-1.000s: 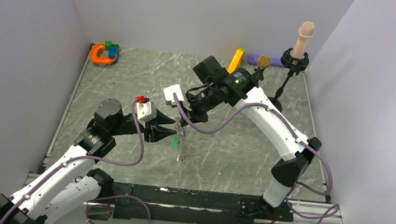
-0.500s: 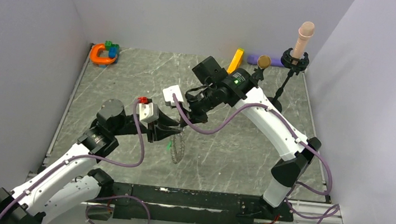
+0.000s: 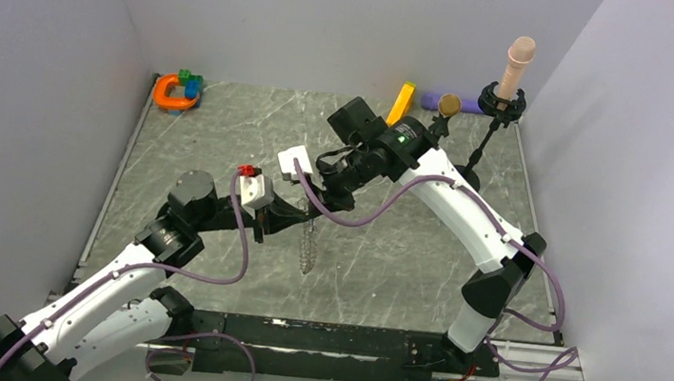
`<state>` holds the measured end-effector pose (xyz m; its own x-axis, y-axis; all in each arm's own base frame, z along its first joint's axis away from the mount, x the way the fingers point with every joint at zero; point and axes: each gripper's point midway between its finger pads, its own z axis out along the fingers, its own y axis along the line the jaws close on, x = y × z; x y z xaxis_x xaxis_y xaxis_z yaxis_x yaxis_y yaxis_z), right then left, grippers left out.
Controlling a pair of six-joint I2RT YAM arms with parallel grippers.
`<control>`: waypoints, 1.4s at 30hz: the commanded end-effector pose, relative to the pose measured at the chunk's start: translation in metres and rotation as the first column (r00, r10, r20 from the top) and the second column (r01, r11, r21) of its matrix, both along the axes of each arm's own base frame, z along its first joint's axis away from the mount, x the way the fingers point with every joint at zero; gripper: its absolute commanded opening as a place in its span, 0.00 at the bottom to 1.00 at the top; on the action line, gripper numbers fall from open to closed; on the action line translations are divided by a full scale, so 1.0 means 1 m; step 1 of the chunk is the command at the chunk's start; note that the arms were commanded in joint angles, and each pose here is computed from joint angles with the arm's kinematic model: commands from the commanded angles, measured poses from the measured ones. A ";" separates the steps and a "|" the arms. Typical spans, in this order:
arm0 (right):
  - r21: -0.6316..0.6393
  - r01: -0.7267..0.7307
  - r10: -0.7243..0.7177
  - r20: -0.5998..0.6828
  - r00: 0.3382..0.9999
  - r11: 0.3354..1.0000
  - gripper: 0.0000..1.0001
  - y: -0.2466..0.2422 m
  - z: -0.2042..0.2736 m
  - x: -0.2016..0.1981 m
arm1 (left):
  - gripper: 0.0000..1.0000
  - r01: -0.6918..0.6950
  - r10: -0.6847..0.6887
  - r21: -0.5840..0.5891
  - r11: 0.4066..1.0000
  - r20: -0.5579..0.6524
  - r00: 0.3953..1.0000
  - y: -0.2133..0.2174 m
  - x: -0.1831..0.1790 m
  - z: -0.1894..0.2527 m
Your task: Put the keys on the keyring
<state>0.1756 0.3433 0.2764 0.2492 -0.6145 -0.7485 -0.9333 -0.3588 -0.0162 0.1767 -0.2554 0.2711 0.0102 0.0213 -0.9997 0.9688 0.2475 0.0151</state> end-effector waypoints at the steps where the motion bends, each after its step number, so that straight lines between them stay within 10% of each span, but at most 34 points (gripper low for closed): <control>1: 0.066 -0.013 0.014 -0.010 1.000 0.998 0.05 0.007 0.013 -0.007 | 0.00 -0.022 0.026 -0.049 0.999 0.083 0.996 0.003 -0.001 0.018; 8: 0.145 0.028 -0.019 -0.061 0.998 0.989 0.45 0.000 0.032 0.002 | 0.00 -0.057 0.074 -0.133 0.990 0.123 0.990 0.014 -0.010 0.026; 25: 0.324 0.015 0.045 -0.176 0.983 0.946 0.33 -0.009 0.058 -0.006 | 0.00 -0.006 0.184 -0.608 0.794 0.231 0.955 0.044 -0.030 0.072; 42: 0.327 0.066 0.012 -0.229 0.973 0.943 0.33 0.016 0.059 0.012 | 0.00 0.039 0.167 -0.644 0.764 0.254 0.953 0.039 -0.026 0.089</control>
<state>0.1906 0.3496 0.3128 0.0116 -0.3930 -0.9195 -0.9440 -0.3075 0.1195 0.1635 -0.2275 0.3178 0.2152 -0.5308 -0.8197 0.9368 0.3494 0.0196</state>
